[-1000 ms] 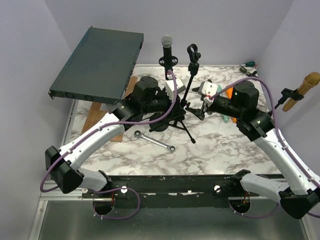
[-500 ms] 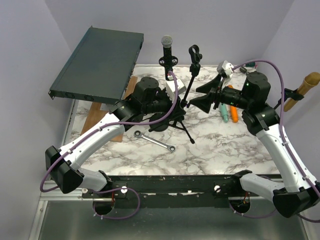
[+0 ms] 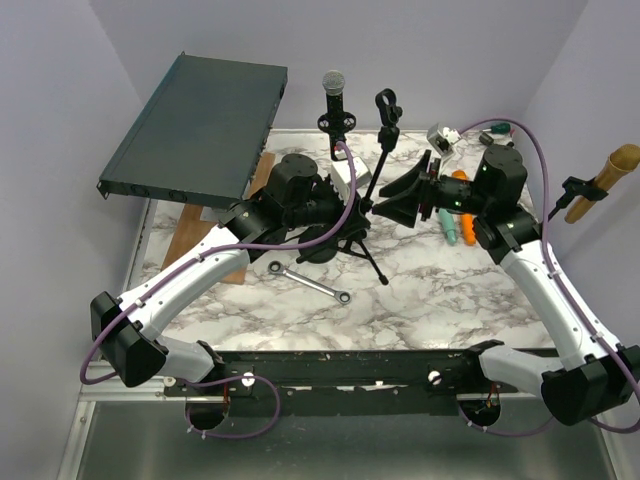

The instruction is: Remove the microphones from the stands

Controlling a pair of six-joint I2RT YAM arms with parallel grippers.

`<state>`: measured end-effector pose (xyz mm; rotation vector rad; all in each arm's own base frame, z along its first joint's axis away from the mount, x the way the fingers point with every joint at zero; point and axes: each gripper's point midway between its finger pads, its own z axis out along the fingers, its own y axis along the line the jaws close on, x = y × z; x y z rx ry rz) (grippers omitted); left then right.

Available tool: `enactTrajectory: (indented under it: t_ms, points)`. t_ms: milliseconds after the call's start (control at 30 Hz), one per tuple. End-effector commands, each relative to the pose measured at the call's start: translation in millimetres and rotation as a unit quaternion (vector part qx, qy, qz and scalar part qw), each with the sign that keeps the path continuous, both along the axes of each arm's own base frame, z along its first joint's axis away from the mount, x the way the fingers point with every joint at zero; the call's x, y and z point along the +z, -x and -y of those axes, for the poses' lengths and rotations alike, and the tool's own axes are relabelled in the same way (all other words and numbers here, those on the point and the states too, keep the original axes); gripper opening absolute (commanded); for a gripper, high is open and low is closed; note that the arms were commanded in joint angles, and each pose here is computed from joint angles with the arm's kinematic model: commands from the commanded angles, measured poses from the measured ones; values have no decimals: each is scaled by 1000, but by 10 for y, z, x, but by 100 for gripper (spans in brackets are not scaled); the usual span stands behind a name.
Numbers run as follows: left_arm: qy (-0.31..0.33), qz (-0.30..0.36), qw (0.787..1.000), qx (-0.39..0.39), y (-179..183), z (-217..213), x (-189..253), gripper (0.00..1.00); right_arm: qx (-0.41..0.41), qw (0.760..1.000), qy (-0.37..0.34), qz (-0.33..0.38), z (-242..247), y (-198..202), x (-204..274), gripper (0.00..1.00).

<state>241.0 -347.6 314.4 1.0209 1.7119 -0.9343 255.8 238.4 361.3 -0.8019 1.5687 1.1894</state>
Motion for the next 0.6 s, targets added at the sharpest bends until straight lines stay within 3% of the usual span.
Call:
enactTrajectory:
  t_ms: [0,300,433,533,567]
  points:
    - [33,40,999,9,-31,1,327,0,21,1000,-13,-13,-23,40,-34,62]
    - [35,36,999,8,-26,12,318,0,25,999,-10,-22,-37,26,-142,42]
    - [37,36,999,10,-35,17,330,0,32,999,-8,-18,-39,44,-173,22]
    - [40,33,999,8,-32,28,343,0,21,1000,9,9,-6,23,-166,1]
    - [40,32,999,8,-30,27,342,0,14,999,20,31,7,4,-140,1]
